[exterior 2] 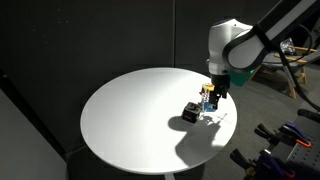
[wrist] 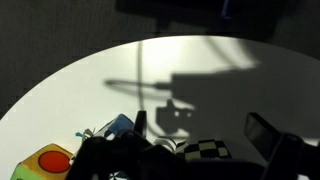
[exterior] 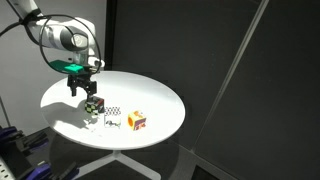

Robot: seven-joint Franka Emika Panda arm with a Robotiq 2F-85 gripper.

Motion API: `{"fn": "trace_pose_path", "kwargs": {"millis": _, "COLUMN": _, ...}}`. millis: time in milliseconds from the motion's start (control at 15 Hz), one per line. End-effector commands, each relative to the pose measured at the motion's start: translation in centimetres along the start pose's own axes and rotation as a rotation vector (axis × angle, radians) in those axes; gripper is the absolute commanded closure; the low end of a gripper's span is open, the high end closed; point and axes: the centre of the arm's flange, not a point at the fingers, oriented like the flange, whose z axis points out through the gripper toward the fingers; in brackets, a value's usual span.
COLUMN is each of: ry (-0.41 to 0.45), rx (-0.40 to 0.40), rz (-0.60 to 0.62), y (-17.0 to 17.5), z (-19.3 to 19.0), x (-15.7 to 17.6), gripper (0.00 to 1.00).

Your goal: Move the middle square toy backwards then flip it over to the left.

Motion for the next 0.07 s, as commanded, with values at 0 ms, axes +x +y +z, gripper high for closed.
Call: {"fn": "trace_pose_path", "kwargs": {"millis": 0, "ry": 0.000, "rx": 0.000, "rz": 0.000, "y": 0.00, "z": 0.00, "x": 0.00, "gripper": 0.00}}
